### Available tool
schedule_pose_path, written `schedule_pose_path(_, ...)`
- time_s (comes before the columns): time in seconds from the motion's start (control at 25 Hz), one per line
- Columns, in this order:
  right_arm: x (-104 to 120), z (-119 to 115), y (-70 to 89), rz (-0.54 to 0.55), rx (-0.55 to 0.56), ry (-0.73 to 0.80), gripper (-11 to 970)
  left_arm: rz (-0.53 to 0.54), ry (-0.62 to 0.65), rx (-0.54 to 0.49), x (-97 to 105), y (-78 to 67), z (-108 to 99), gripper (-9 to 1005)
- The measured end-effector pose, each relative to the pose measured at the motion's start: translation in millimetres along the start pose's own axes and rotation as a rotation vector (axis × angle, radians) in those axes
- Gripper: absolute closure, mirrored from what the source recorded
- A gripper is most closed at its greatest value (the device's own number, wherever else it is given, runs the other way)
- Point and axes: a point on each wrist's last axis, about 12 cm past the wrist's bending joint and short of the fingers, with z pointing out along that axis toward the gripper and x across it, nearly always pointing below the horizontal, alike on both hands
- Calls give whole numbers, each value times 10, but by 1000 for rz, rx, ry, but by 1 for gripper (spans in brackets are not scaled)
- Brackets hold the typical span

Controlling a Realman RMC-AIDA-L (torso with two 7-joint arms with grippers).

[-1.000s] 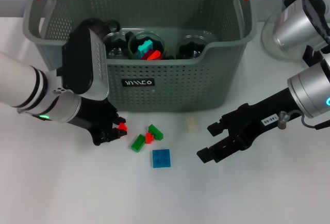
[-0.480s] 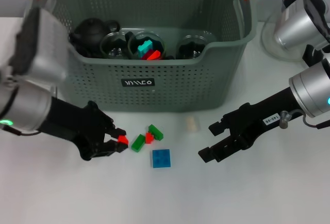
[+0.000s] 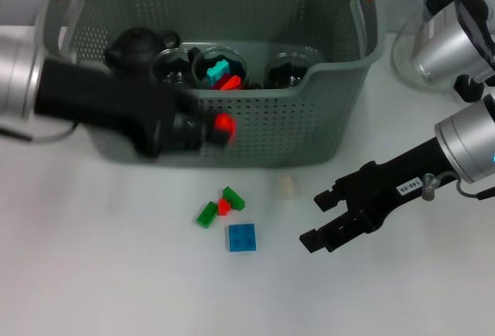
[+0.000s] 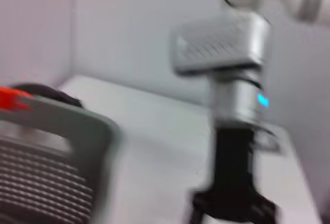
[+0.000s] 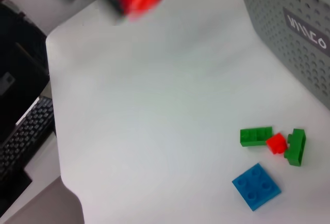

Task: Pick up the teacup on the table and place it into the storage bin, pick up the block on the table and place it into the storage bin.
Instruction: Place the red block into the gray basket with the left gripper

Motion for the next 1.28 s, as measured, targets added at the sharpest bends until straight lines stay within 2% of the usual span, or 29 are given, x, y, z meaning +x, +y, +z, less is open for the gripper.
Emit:
schedule_pose_path(0.28, 8, 5, 8, -2, -8, 5, 32, -108, -79, -198, -419, 442, -54, 728)
schedule_pose_path(0.48, 14, 6, 13, -6, -13, 7, 31, -166, -93, -304, -570, 685, -70, 722)
schedule_pose_path(0.64, 30, 15, 12, -5, -18, 10, 31, -212, -63, -399, -585, 846, -12, 718)
schedule_pose_path(0.84, 35, 24, 15, -4, -22, 10, 30, -235, -23, -466, -555, 933, 102, 712)
schedule_pose_path(1.04, 36, 26, 17, -4, -23, 11, 31, -226, -19, -488, -550, 943, 156, 706)
schedule_pose_path(1.28, 39, 23, 15, -5, -22, 13, 31, -230, -31, -523, -529, 973, 123, 554)
